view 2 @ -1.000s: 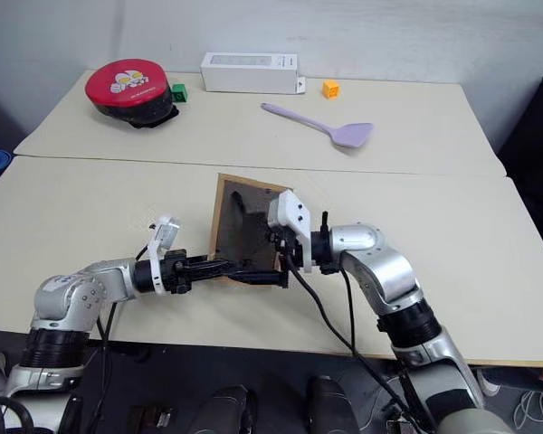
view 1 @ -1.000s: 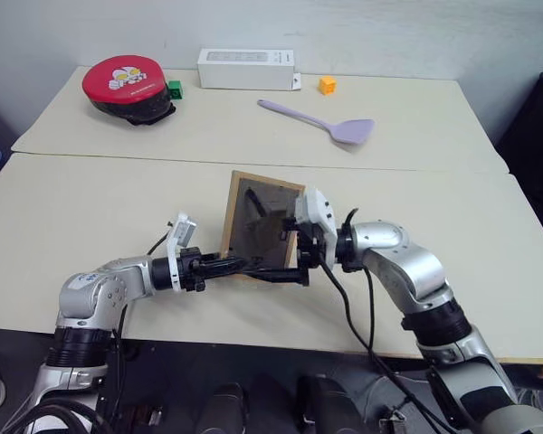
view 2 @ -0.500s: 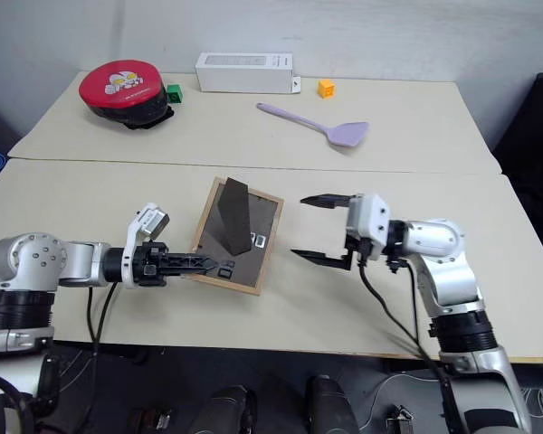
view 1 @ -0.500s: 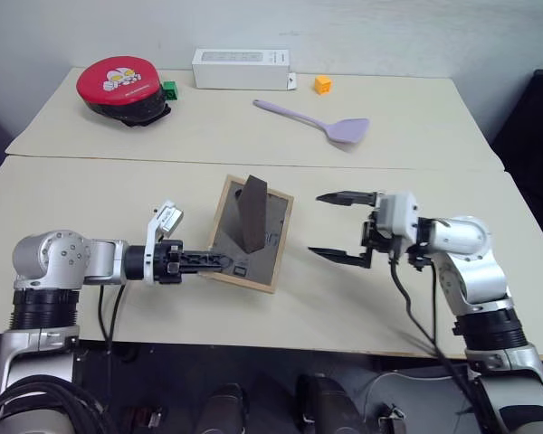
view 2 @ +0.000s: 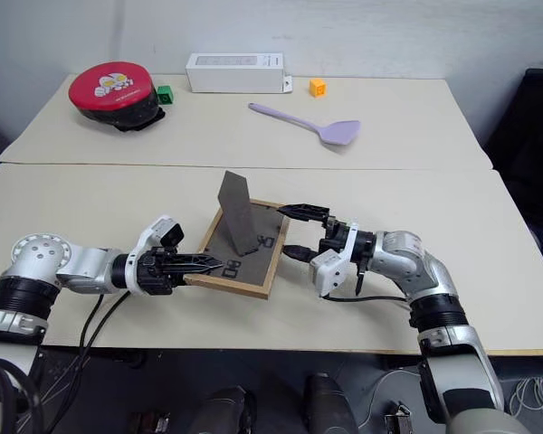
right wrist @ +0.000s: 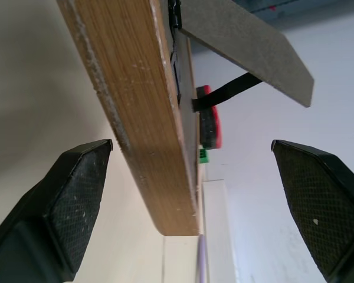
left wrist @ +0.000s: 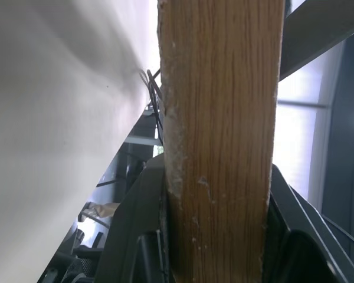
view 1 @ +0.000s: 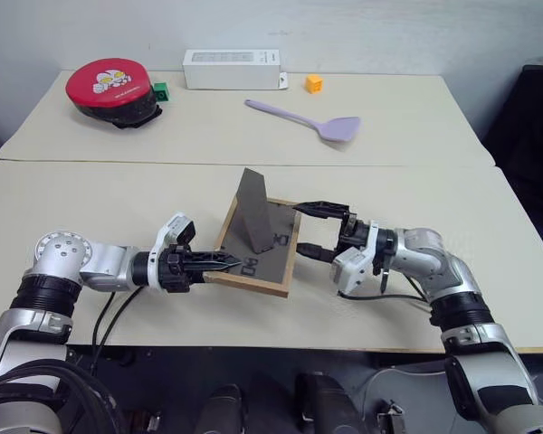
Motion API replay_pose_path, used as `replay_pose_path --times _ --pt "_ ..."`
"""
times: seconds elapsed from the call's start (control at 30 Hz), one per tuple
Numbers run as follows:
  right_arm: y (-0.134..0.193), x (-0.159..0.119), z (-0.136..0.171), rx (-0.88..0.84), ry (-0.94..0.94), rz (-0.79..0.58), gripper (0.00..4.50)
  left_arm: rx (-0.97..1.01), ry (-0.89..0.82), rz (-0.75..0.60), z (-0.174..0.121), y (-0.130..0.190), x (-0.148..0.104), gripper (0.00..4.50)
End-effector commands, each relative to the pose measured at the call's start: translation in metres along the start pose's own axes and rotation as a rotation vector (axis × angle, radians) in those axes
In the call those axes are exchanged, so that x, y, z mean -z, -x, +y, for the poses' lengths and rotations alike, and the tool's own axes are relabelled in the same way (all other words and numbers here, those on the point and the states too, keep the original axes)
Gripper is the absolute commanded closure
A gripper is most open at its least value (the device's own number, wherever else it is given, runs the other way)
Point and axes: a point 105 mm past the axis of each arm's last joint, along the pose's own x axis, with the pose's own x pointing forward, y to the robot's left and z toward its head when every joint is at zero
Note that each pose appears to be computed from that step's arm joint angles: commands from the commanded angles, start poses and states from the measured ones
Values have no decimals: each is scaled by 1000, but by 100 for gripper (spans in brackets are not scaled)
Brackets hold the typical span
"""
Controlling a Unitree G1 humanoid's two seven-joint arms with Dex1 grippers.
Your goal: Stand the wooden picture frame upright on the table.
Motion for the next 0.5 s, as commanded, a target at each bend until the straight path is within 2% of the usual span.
replay_pose_path --times 0.03,0.1,0.3,0.4,0.5 --pt "-8 -1 -10 97 45 -11 41 82 -44 9 -22 -4 -2 323" --pt "-10 1 -5 98 40 -7 93 88 -53 29 -25 -6 1 323" --pt "-16 7 2 116 49 8 312 68 -63 77 -25 -7 9 323" --pt "-15 9 4 122 45 12 321 58 -99 57 -26 -8 8 323" --pt "-11 11 0 136 45 15 321 -30 -275 -85 -28 -11 0 323"
